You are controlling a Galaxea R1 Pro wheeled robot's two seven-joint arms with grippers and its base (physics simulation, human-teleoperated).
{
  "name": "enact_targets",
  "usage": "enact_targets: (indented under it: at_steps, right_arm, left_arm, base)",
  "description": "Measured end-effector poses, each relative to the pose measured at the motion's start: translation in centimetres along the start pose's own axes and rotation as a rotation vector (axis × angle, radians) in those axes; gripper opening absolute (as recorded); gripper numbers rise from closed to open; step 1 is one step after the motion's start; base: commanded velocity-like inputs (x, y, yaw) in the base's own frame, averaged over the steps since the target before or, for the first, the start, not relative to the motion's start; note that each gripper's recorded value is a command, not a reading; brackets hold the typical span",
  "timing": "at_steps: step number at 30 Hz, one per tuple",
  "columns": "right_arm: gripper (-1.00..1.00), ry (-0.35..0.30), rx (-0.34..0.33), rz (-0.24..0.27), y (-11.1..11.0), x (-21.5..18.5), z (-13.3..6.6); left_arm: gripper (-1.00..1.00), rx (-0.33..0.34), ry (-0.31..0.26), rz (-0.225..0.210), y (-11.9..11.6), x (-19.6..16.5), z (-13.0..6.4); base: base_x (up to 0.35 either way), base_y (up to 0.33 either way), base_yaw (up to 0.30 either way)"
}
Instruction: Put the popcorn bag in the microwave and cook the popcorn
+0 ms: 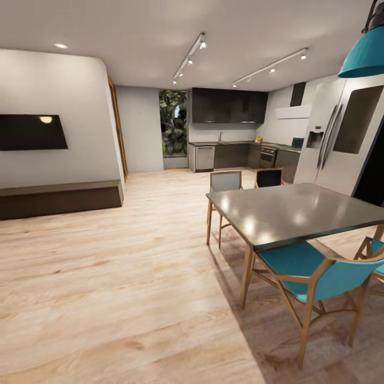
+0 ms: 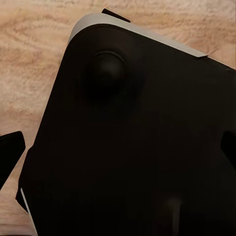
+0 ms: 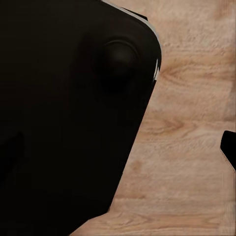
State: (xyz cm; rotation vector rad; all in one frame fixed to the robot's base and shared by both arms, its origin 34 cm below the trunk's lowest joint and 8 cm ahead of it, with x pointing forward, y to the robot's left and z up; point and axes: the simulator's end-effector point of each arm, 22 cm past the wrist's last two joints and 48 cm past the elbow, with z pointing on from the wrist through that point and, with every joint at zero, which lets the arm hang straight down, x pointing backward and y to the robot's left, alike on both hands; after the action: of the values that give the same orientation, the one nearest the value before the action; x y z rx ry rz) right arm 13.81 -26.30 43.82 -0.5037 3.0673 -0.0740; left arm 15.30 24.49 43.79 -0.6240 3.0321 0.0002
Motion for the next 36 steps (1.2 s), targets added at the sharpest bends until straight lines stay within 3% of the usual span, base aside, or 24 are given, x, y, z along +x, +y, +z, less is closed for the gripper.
enact_targets:
  at_steps: [36]
  right_arm:
    - [1.0,0.001,0.008,0.001,-0.66,0.18,0.02]
  left_arm:
    - [1.0,0.0,-0.001,0.0,-0.02,-0.05,0.0]
  base:
    - [0.0,0.0,0.295]
